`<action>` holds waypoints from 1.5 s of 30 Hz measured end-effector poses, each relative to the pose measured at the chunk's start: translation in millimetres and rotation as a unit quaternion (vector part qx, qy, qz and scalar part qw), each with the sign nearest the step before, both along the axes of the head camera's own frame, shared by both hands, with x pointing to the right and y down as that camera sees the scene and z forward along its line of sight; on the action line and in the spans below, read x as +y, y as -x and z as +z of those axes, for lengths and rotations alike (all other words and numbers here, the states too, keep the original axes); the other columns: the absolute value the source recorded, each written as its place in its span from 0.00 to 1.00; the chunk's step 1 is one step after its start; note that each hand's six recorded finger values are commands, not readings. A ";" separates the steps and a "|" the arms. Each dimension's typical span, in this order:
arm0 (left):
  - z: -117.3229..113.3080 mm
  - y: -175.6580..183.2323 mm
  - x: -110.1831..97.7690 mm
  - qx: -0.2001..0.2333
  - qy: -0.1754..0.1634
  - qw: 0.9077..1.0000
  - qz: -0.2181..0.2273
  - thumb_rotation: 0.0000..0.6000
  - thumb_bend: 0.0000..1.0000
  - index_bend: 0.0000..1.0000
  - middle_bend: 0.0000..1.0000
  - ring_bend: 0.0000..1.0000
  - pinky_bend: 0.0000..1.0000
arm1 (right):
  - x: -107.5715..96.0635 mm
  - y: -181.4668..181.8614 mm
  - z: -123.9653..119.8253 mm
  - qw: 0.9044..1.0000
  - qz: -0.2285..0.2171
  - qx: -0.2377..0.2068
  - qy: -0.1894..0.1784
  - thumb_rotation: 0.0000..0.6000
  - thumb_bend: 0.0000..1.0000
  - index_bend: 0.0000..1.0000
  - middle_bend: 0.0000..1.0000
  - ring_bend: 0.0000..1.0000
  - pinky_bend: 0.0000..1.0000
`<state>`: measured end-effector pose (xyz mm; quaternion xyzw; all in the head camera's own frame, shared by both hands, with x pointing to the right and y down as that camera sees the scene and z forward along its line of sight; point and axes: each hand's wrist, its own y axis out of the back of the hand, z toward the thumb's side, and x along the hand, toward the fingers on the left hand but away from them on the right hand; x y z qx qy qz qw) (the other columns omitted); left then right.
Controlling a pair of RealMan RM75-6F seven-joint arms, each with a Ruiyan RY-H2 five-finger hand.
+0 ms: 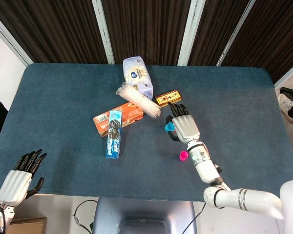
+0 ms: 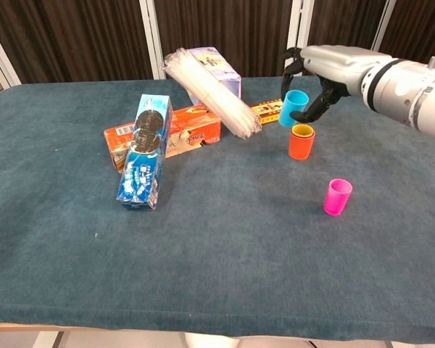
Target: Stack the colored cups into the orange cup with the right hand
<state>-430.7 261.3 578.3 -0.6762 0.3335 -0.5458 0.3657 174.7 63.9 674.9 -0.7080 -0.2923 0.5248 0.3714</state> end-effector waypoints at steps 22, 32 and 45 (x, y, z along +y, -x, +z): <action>3.6 1.9 -2.2 -0.004 0.003 1.000 -0.005 1.00 0.46 0.00 0.00 0.00 0.10 | -17.2 -17.9 42.6 0.997 0.028 0.071 0.017 1.00 0.48 0.61 0.07 0.00 0.00; 3.1 3.2 -1.5 -0.004 0.004 1.000 -0.006 1.00 0.46 0.00 0.00 0.00 0.10 | -9.0 -19.9 50.7 0.996 0.024 0.075 0.048 1.00 0.48 0.07 0.00 0.00 0.00; 3.2 -0.5 0.1 -0.003 0.003 1.000 -0.001 1.00 0.46 0.00 0.00 0.00 0.10 | 50.8 -40.9 -19.8 0.996 -0.077 0.013 0.035 1.00 0.48 0.15 0.00 0.00 0.00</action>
